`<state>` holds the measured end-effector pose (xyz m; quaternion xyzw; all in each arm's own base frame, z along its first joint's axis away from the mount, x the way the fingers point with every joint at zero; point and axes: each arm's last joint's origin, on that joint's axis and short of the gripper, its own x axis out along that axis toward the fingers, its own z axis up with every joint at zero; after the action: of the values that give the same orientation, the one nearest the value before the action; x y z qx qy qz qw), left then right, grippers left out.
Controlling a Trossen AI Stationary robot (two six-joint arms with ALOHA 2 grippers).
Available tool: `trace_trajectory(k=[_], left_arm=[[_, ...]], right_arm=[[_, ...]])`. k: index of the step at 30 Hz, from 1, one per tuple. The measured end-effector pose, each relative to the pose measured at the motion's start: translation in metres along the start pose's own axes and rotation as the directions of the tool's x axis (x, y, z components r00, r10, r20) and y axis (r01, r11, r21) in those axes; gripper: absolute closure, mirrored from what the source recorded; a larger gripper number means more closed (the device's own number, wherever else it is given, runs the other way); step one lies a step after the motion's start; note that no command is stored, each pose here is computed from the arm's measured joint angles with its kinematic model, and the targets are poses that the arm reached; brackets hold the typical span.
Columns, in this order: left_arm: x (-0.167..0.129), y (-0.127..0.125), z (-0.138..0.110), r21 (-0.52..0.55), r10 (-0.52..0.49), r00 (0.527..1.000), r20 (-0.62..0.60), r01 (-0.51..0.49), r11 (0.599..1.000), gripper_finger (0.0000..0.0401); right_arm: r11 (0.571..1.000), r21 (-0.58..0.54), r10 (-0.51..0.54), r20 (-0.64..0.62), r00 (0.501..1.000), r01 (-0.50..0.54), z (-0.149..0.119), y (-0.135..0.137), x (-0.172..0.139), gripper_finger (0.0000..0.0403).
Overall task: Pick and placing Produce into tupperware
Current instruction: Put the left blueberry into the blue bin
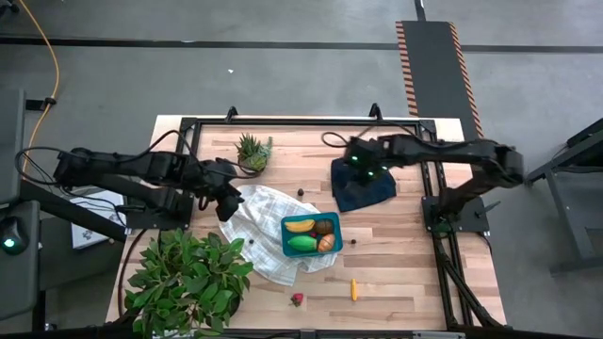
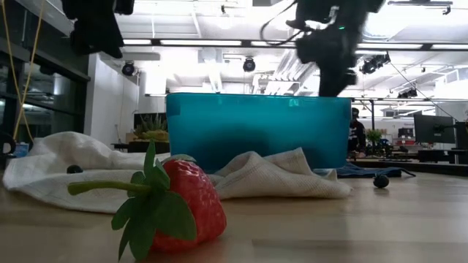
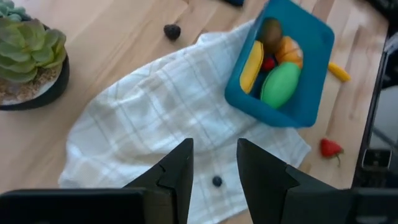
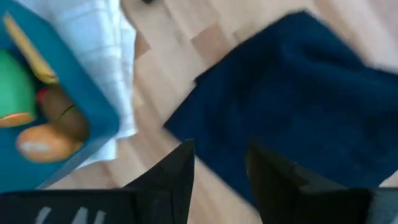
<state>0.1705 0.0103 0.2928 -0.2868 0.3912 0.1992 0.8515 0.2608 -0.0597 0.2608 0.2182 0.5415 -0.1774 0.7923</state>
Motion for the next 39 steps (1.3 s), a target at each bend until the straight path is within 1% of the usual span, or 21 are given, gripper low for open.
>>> trace_trajectory(k=[2,5,8,10,14,17,21,26,32,39], left_arm=[[0.003,0.003,-0.004,-0.017,-0.001,0.999,0.034,0.002,1.0,0.0291],[0.007,0.008,-0.01,-0.039,-0.027,0.997,0.078,0.03,0.999,0.0291],[0.01,0.013,-0.018,-0.062,-0.06,0.995,0.084,0.065,0.996,0.0291],[0.013,0.017,-0.025,-0.073,-0.076,0.995,0.063,0.08,0.994,0.0291],[0.015,0.023,-0.035,-0.061,-0.126,0.992,0.022,0.128,0.99,0.0291],[0.02,0.023,-0.043,0.012,-0.152,0.988,-0.033,0.153,0.988,0.0291],[0.026,0.02,-0.053,0.159,-0.166,0.983,-0.085,0.178,0.971,0.0291],[0.03,0.015,-0.065,0.315,-0.173,0.975,-0.141,0.21,0.925,0.0291],[0.031,0.012,-0.071,0.452,-0.17,0.975,-0.145,0.218,0.865,0.029],[0.035,0.006,-0.073,0.547,-0.175,0.973,-0.151,0.23,0.805,0.029]], right_arm=[[0.999,0.032,0.028,0.017,0.999,-0.029,-0.013,-0.004,-0.004,0.0269],[0.998,0.057,0.038,0.033,0.999,-0.04,-0.027,-0.009,-0.011,0.0269],[0.995,0.088,0.035,0.062,0.997,-0.04,-0.036,-0.012,-0.018,0.0269],[0.993,0.108,0.036,0.079,0.996,-0.044,-0.041,-0.014,-0.022,0.0269],[0.989,0.138,0.035,0.119,0.992,-0.052,-0.044,-0.015,-0.031,0.0269],[0.982,0.183,0.013,0.149,0.989,-0.04,-0.046,-0.017,-0.036,0.0269],[0.968,0.251,-0.014,0.166,0.986,-0.029,-0.047,-0.018,-0.038,0.0269],[0.951,0.309,-0.03,0.17,0.985,-0.024,-0.046,-0.018,-0.038,0.0269],[0.939,0.343,-0.048,0.176,0.983,-0.016,-0.046,-0.019,-0.038,0.0269],[0.925,0.38,-0.11,0.202,0.973,0.026,-0.047,-0.016,-0.038,0.0269]])
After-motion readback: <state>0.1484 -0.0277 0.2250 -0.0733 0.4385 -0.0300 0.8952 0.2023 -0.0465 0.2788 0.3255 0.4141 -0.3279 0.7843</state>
